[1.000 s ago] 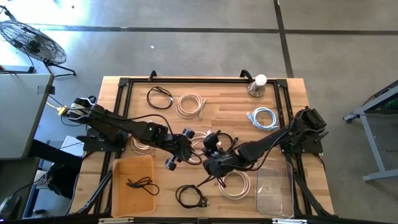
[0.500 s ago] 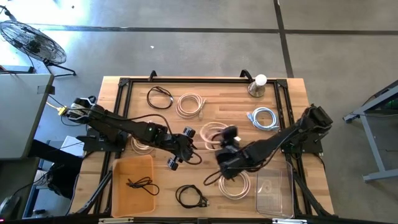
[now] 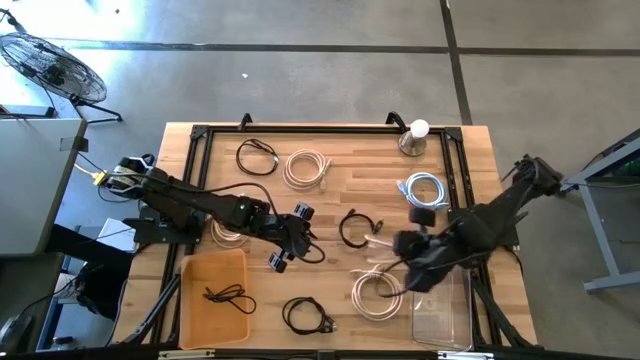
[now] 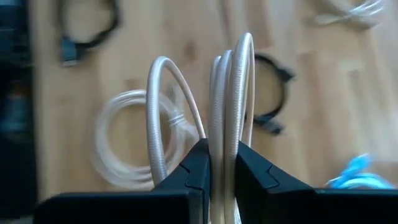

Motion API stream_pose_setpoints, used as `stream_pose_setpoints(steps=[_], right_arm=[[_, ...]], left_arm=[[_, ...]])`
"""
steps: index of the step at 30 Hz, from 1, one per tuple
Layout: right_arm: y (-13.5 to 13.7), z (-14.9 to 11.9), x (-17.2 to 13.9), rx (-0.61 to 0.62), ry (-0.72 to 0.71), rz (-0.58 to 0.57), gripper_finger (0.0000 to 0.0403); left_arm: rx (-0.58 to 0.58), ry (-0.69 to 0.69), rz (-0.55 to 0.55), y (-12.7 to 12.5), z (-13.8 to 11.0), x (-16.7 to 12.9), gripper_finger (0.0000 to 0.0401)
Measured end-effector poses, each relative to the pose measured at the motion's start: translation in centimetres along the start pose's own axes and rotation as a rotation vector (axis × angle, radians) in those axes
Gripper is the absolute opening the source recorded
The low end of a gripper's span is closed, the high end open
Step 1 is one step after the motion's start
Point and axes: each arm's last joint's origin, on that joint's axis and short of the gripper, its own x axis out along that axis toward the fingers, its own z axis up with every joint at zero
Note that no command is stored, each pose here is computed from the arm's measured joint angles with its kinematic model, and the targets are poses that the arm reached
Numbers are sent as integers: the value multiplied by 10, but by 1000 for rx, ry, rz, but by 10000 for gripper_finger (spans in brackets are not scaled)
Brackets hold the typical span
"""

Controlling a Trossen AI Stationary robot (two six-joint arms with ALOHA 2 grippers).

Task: Sort HDMI cables
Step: Put the white HDMI cable into the transparent bin

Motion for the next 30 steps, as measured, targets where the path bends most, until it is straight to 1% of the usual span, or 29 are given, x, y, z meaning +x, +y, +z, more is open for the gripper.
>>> stream_pose_setpoints(steps=[5, 8, 10, 19, 23, 27, 28, 30], right_arm=[[5, -17, -27, 50, 37, 180, 35], [6, -27, -38, 124, 77, 243, 35], [7, -34, -42, 173, 121, 260, 35], [16, -56, -48, 358, 262, 257, 35], [19, -66, -36, 424, 333, 213, 35], [19, -78, -19, 487, 388, 141, 37], [19, -80, -14, 498, 396, 132, 44], [21, -84, -6, 508, 406, 127, 76]], left_arm=[[0, 0, 0, 0, 0, 0, 179], [-4, 0, -1, 0, 0, 0, 179], [-7, -1, -3, 0, 0, 0, 179], [-18, -16, -40, -1, 0, 0, 179], [-38, -19, -49, -1, 1, 0, 179], [-38, -16, -59, -2, 0, 0, 179], [-42, -16, -60, -2, 0, 0, 179], [-49, -16, -60, -2, 0, 0, 179]])
